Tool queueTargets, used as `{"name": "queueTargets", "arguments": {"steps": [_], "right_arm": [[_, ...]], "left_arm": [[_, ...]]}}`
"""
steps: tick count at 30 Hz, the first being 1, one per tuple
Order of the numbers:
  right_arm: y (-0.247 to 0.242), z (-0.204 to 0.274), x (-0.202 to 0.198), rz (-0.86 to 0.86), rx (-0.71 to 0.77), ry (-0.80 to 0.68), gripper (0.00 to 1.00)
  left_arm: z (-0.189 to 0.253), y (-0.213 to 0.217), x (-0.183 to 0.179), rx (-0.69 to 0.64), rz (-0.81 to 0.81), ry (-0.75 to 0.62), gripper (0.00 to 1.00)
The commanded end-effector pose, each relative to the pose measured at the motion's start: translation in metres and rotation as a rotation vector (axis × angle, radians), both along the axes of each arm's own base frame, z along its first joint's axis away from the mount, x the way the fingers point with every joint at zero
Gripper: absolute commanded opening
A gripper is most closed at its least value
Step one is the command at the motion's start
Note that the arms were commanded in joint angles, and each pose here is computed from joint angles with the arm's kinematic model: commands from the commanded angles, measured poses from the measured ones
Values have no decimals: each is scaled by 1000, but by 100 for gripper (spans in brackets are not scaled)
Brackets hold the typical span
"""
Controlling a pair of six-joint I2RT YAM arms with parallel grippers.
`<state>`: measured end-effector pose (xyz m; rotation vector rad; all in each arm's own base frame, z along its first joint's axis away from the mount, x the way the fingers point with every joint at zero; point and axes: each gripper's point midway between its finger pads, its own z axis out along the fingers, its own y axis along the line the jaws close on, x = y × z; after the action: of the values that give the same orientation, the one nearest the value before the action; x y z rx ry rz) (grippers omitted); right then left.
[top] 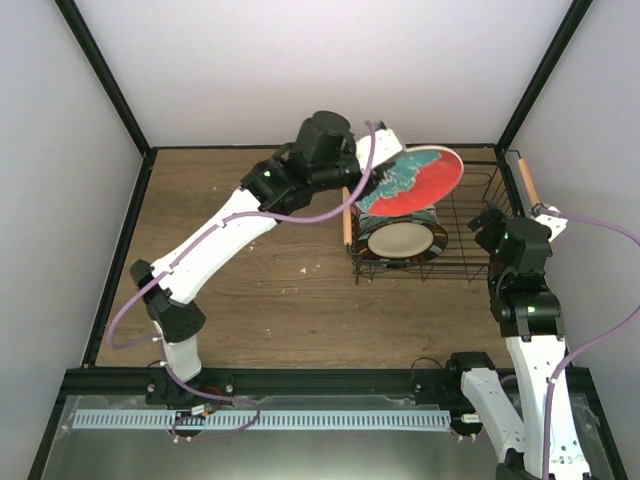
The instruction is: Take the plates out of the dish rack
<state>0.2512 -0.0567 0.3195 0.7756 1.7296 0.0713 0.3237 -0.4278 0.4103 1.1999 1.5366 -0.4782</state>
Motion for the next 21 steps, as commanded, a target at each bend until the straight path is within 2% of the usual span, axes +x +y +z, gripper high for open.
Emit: {"name": "queueTargets", "arguments": {"steps": [1,6,11,14,16,21], "right_arm": [[-5,16,2,-33,9,-51,100],[-3,7,8,-24,21,-19,100],[-1,6,14,-17,26,-9,100],[0,4,17,-9,33,-2,100],[2,3,19,-2,37,2,100],[3,0,22,7,37,22,100]], "left_arm": [[154,71,12,-366,176,-238,4],[198,153,48,-514,403,-296,4],[186,246,103,-623,657,-198,4],[153,309,132,-670,822,-94,4],[112,347,149,-683,928,7,4],[11,424,161,-777,1085,290,4]]}}
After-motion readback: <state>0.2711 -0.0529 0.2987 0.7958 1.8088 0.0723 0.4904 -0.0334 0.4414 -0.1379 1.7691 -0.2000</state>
